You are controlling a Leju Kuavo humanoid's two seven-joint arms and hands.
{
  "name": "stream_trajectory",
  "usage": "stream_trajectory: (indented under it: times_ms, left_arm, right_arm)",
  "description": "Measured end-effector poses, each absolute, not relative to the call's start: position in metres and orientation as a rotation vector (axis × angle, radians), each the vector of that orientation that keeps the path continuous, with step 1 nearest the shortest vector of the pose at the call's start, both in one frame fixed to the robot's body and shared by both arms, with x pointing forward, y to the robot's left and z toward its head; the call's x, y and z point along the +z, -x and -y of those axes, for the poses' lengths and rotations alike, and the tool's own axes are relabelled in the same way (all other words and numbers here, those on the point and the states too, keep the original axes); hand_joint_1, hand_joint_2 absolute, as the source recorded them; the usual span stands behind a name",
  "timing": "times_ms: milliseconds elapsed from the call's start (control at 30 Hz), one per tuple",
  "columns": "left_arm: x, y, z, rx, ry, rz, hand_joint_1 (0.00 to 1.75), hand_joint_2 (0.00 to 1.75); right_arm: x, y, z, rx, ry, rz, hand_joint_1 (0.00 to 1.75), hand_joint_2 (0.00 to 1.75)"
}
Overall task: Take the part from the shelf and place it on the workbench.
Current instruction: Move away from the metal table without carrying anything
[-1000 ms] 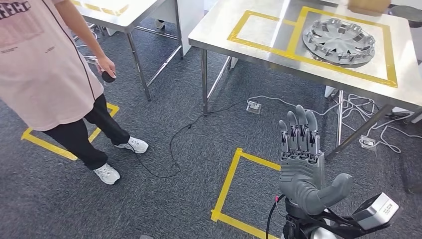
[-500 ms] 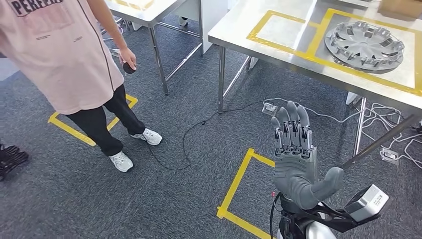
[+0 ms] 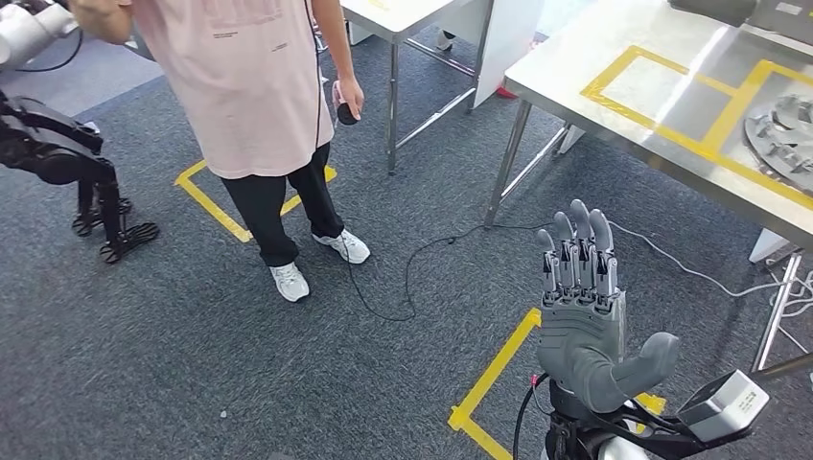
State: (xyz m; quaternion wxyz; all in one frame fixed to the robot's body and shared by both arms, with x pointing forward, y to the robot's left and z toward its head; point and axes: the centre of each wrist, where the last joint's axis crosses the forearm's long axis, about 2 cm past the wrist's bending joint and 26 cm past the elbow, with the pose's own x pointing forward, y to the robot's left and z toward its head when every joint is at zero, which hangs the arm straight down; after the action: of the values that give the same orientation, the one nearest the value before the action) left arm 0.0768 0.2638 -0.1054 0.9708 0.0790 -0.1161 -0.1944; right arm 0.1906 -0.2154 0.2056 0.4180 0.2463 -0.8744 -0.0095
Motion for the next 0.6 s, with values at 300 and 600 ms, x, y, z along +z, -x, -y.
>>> stream_trajectory:
  times_ms: [300,600]
  left_arm:
    - [-0.1055,-0.0763,-0.2643,-0.392,-0.160,0.231,0.00,0.00]
    - [-0.1055,-0.0768,-0.2655,-0.387,-0.159,0.230,0.00,0.00]
  right_arm:
    - [0.2069,-0.1904,0.2150,-0.021,-0.609,2.200,0.00,0.00]
    - [0.2073,-0.1918,0.2138,-0.019,-0.609,2.196,0.00,0.00]
